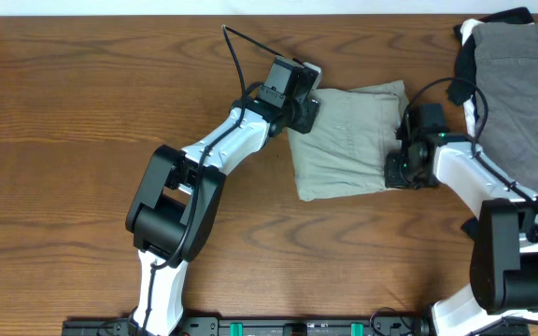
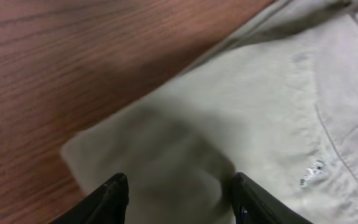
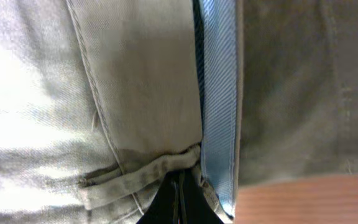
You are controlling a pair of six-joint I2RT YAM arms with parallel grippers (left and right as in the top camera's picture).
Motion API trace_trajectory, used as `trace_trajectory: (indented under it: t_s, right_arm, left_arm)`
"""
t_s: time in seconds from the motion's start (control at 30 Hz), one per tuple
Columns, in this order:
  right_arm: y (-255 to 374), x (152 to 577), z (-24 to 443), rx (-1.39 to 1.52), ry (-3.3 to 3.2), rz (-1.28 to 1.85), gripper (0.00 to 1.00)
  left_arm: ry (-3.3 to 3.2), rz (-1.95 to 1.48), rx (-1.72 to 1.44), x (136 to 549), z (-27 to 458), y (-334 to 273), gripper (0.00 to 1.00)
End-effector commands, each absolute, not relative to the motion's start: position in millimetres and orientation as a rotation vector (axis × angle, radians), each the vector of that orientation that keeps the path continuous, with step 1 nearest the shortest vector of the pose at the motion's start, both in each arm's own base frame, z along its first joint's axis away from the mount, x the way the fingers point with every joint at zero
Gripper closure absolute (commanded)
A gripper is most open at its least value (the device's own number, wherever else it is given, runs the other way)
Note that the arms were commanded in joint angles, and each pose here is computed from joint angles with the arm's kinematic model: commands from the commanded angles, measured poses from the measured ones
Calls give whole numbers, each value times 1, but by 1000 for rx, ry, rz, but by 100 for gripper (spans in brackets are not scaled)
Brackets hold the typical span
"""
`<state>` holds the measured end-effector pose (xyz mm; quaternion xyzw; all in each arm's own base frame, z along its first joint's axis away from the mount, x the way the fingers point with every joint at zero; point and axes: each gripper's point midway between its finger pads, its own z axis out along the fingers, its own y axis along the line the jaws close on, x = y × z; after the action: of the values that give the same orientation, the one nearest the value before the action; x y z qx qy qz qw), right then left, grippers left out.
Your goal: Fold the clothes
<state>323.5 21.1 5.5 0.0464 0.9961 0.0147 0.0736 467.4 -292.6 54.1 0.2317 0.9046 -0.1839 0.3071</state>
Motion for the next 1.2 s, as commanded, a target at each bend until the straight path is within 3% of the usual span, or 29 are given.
trace_trajectory:
  t_s: [0.0,0.17,0.33,0.5,0.93,1.17]
  right_arm:
    - [16,361,54,116,2865,44,99]
    - [29,406,116,35,2693,141,99]
    - [32,438,131,18,2554,158,99]
    - [43,462,115,-31,2511,221,99]
    - [29,513,15,-108,2482,194,99]
    - [31,541,38,-141,2333,246,99]
  left_arm:
    - [2344,-488,617,472,76,-295,46]
    - [2287,-498,610,472,110,-295,46]
    - [2299,-497,611,465,120,-292,46]
    - [2369,-484,621,454,110,-285,62]
    - [2532,-451,641,427,80,-271,62]
    - [2617,-417,646,415,64,-262,62]
